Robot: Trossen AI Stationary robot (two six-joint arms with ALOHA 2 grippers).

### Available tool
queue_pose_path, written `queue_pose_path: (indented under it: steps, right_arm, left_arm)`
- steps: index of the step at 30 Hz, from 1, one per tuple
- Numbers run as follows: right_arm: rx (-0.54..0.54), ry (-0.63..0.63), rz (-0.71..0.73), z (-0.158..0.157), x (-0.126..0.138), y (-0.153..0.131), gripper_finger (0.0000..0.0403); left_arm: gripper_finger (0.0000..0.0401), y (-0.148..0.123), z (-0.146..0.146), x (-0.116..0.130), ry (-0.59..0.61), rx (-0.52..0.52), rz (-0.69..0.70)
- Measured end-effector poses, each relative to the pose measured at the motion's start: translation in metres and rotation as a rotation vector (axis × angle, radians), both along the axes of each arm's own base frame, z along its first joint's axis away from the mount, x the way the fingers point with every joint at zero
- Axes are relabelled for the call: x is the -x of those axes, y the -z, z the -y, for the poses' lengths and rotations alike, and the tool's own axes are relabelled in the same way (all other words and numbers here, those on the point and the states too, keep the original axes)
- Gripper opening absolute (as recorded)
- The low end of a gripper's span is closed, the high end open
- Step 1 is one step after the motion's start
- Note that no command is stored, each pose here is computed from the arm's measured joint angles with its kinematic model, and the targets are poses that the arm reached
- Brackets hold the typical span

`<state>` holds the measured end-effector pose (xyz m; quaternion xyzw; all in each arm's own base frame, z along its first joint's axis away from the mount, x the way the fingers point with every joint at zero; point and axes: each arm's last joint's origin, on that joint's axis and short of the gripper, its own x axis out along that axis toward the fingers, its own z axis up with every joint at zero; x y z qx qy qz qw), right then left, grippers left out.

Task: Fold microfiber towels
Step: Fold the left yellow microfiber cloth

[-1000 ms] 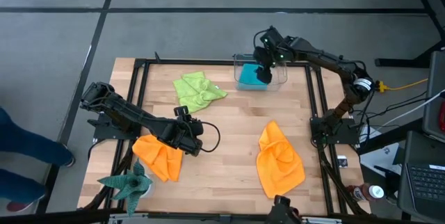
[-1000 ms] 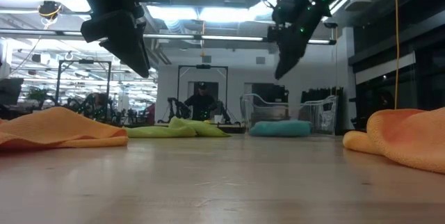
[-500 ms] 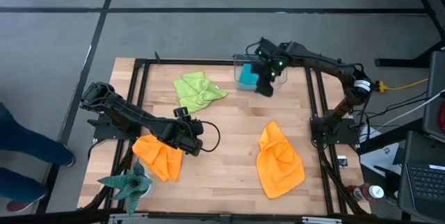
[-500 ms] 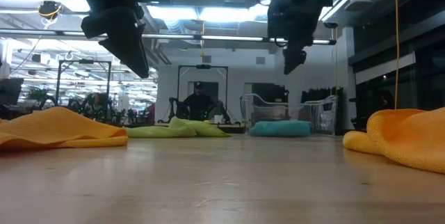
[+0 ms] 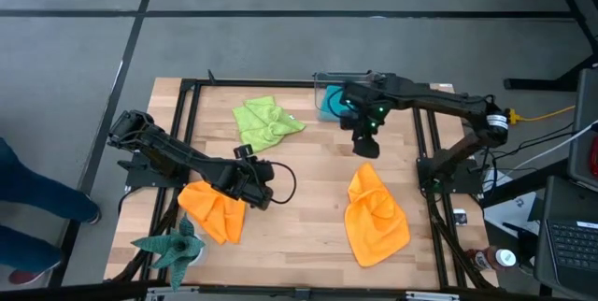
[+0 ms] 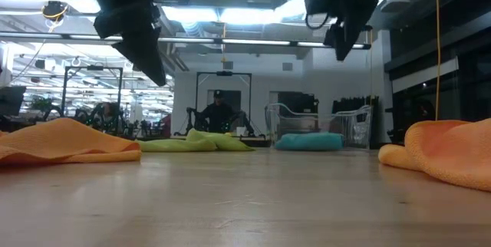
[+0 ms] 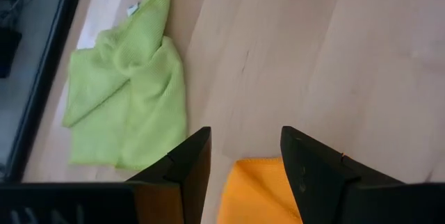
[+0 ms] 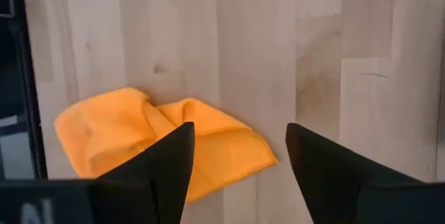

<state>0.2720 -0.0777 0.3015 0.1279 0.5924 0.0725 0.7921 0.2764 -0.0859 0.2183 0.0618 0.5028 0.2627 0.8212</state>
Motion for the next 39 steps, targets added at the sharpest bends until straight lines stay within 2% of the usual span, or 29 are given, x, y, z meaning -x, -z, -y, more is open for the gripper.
queue_pose_path:
  steps: [4, 7, 9, 11, 15, 19, 21, 24, 27, 32, 35, 37, 39]
  right_arm:
    - [0.037, 0.064, 0.01, -0.011, 0.006, -0.011, 0.0229]
    - [0.072, 0.087, 0.006, -0.02, 0.013, -0.019, 0.0229]
    - [0.073, 0.085, 0.015, -0.026, 0.018, -0.024, 0.0229]
    - [0.074, 0.087, 0.033, -0.033, 0.022, -0.03, 0.0229]
    - [0.144, 0.105, 0.064, -0.048, 0.031, -0.038, 0.0229]
    - [0.199, 0.109, 0.084, -0.062, 0.044, -0.036, 0.0229]
    - [0.188, 0.12, 0.095, -0.069, 0.05, -0.033, 0.0229]
    - [0.163, 0.136, 0.114, -0.079, 0.057, -0.026, 0.0229]
    - [0.148, 0.121, 0.133, -0.089, 0.061, -0.016, 0.0229]
    - [0.133, 0.082, 0.17, -0.101, 0.06, 0.007, 0.0229]
    - [0.126, 0.061, 0.199, -0.107, 0.057, 0.026, 0.0229]
    - [0.122, 0.049, 0.215, -0.11, 0.055, 0.039, 0.0229]
    - [0.109, 0.058, 0.223, -0.113, 0.055, 0.05, 0.0229]
  left_arm:
    - [0.0166, 0.0, 0.003, -0.004, 0.055, 0.064, -0.002]
    - [0.0166, 0.003, 0.005, 0.004, 0.182, 0.095, -0.159]
    - [0.0166, 0.004, 0.004, 0.01, 0.188, 0.127, -0.239]
    - [0.0166, 0.005, 0.002, 0.015, 0.11, 0.182, -0.272]
    - [0.0166, 0.01, -0.003, 0.013, -0.098, 0.252, -0.211]
    - [0.0166, 0.04, -0.01, 0.018, -0.248, 0.249, -0.271]
    - [0.0166, 0.055, -0.012, 0.025, -0.311, 0.273, -0.331]
    - [0.0166, 0.074, -0.013, 0.031, -0.333, 0.3, -0.363]
    - [0.0166, 0.083, -0.016, 0.023, -0.308, 0.321, -0.226]
    - [0.0166, 0.082, -0.028, -0.015, -0.195, 0.346, 0.104]
    - [0.0166, 0.069, -0.04, -0.041, -0.092, 0.33, 0.328]
    - [0.0166, 0.062, -0.046, -0.05, -0.03, 0.312, 0.384]
    - [0.0166, 0.048, -0.047, -0.052, 0.023, 0.336, 0.376]
